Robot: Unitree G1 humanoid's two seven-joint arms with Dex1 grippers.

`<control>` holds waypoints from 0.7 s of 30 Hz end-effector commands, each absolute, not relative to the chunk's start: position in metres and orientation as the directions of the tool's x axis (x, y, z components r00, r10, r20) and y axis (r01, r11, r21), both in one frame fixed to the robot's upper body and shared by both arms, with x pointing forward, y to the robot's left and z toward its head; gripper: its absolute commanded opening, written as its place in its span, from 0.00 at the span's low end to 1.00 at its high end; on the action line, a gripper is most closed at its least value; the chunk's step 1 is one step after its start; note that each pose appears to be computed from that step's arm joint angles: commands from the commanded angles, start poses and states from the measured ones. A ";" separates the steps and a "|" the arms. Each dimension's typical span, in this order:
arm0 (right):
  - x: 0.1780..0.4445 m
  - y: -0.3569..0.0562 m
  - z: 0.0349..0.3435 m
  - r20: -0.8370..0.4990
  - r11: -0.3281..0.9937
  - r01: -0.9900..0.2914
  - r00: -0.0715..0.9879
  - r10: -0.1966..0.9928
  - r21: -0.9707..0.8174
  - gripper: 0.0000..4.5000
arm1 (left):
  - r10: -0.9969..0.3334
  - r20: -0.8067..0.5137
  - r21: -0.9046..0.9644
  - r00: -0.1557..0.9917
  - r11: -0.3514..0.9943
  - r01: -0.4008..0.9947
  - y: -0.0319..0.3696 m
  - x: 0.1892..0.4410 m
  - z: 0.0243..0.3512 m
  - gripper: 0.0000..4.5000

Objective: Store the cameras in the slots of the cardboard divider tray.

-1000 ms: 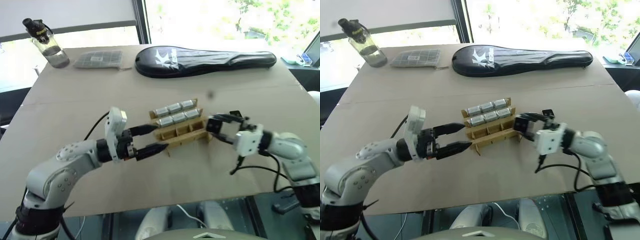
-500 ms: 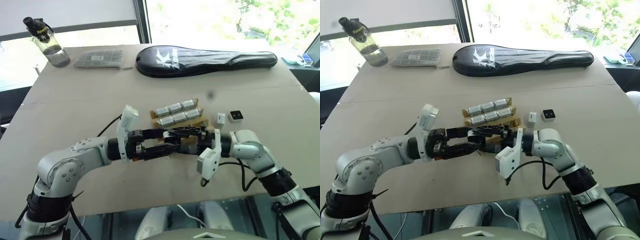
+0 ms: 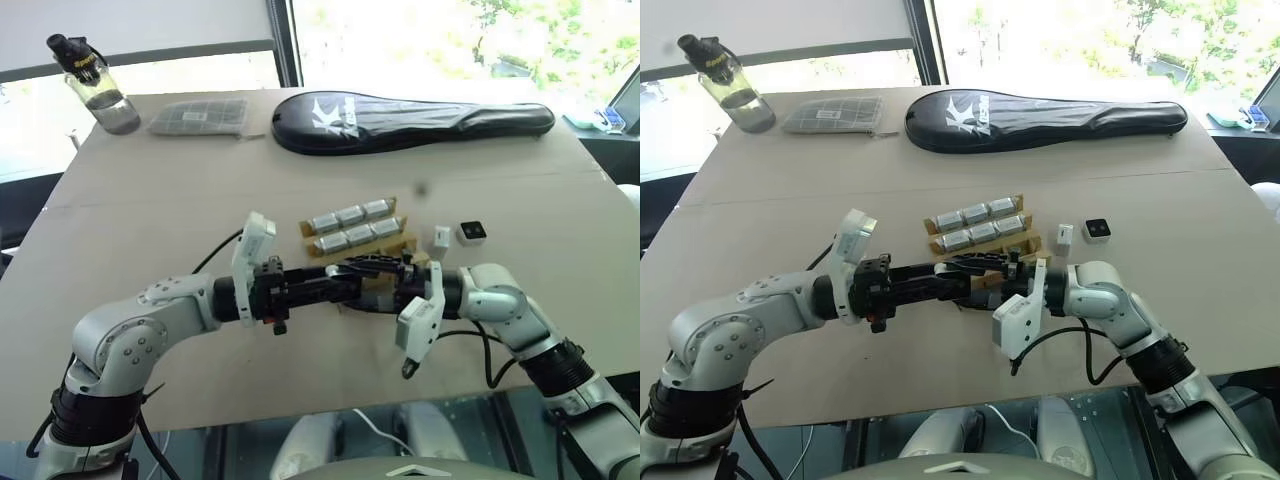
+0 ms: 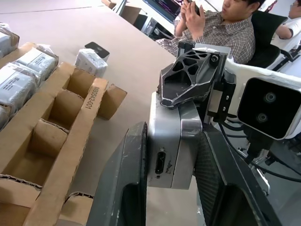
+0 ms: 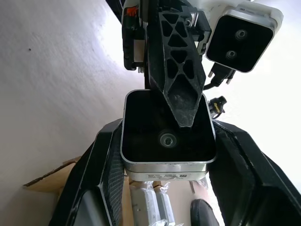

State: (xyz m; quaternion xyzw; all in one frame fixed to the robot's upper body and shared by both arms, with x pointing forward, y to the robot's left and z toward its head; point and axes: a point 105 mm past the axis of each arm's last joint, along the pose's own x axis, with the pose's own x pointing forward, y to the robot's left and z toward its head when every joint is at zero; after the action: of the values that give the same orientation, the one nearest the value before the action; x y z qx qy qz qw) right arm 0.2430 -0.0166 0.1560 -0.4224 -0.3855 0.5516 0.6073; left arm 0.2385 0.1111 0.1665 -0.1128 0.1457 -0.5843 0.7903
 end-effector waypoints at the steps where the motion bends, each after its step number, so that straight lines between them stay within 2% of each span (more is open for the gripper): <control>1: 0.232 -0.014 0.157 -0.008 0.013 -0.356 0.057 0.998 -0.934 0.43 | -0.950 -0.060 -0.293 0.306 0.310 0.905 0.115 0.245 0.179 0.18; 7: 0.230 -0.013 0.156 -0.024 -0.001 -0.383 0.056 0.998 -0.924 0.43 | -0.950 -0.068 -0.271 0.305 0.311 0.911 0.115 0.245 0.177 0.18; 15: 0.227 -0.011 0.156 -0.025 -0.007 -0.383 0.043 0.999 -0.924 0.43 | -0.959 -0.016 -0.271 0.283 0.277 0.922 0.116 0.247 0.188 0.18; 17: 0.227 -0.011 0.157 -0.023 -0.005 -0.381 0.043 0.999 -0.925 0.43 | -0.965 -0.018 -0.277 0.261 0.255 0.926 0.114 0.243 0.188 0.40; 18: 0.227 -0.011 0.157 -0.022 -0.004 -0.380 0.043 0.999 -0.925 0.43 | -0.965 -0.021 -0.276 0.262 0.258 0.926 0.114 0.243 0.187 0.47; 21: 0.227 -0.011 0.157 -0.022 -0.004 -0.378 0.043 0.999 -0.926 0.43 | -0.954 -0.020 -0.285 0.299 0.292 0.913 0.114 0.248 0.186 0.77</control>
State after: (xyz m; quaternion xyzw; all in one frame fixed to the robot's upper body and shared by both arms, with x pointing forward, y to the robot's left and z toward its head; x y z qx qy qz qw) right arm 0.2331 -0.0128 0.1486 -0.4130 -0.3574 0.5819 0.6025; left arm 0.2464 0.1123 0.1753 -0.1147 0.1170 -0.5859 0.7936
